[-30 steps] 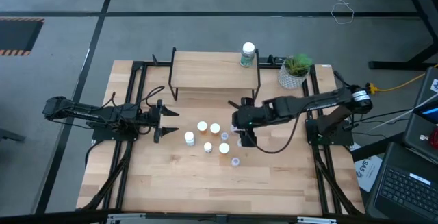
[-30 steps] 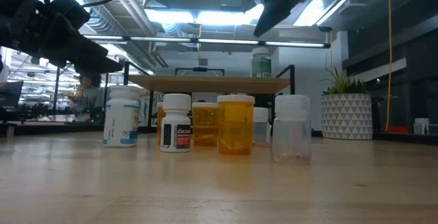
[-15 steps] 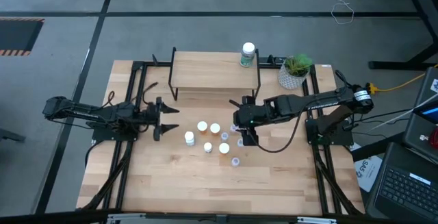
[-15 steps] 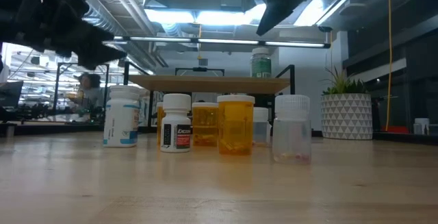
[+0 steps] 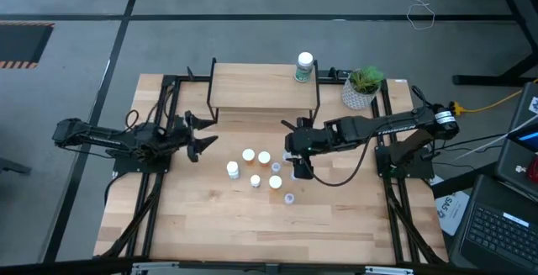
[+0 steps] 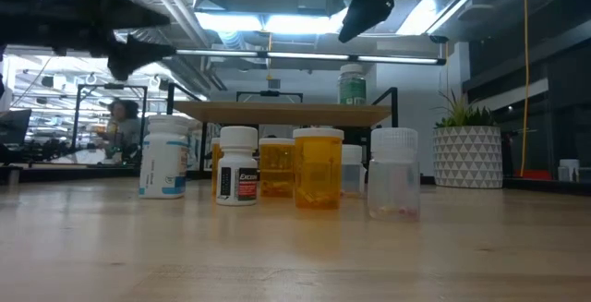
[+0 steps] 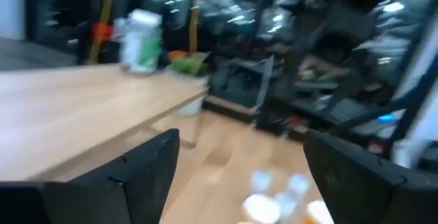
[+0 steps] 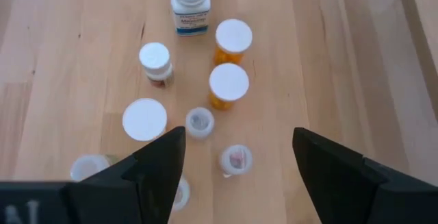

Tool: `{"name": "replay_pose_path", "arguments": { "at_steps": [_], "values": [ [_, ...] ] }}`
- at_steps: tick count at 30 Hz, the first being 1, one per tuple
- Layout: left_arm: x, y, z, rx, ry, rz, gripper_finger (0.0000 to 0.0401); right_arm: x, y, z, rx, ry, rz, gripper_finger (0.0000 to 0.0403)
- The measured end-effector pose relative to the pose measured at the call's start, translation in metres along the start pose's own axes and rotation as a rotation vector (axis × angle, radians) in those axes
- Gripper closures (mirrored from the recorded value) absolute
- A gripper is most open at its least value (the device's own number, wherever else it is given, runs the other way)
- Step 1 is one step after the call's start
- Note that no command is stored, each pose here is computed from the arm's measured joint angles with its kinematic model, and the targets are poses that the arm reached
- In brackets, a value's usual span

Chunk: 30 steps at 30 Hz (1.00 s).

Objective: Pick and place medicine bottles onto shelf by color
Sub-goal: Put the big white medicine bottle on the shelf

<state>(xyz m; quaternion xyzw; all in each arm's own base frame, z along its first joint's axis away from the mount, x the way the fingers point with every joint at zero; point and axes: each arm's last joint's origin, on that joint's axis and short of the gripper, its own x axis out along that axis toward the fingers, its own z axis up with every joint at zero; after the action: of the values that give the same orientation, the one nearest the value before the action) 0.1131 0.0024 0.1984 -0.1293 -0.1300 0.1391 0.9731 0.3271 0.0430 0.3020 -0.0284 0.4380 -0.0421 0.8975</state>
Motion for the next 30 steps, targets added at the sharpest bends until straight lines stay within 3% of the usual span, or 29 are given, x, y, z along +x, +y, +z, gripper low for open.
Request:
{"name": "replay_pose_path", "arguments": {
  "at_steps": [3, 10, 15, 20, 30],
  "values": [
    [0.006, -0.012, 0.027, 0.002, 0.015, -0.095, 0.0093, 0.0, 0.0, 0.0, 0.0, 0.0, 0.0, 0.0132],
    [0.036, -0.029, 0.048, 0.198, 0.486, -0.034, 0.0093, 0.0, 0.0, 0.001, 0.002, -0.008, 0.001, 0.0132],
    [0.05, -0.039, 0.03, 0.26, 0.692, -0.151, 0.0093, 0.0, 0.0, 0.003, 0.027, -0.034, 0.004, 0.0132],
    [0.057, -0.047, 0.01, 0.275, 0.805, -0.218, 0.0093, 0.0, 0.0, 0.003, 0.083, -0.034, 0.004, 0.0132],
    [0.07, -0.062, -0.034, 0.299, 0.938, -0.142, 0.0093, 0.0, 0.0, 0.005, 0.119, -0.046, 0.007, 0.0132]
  ]
}}
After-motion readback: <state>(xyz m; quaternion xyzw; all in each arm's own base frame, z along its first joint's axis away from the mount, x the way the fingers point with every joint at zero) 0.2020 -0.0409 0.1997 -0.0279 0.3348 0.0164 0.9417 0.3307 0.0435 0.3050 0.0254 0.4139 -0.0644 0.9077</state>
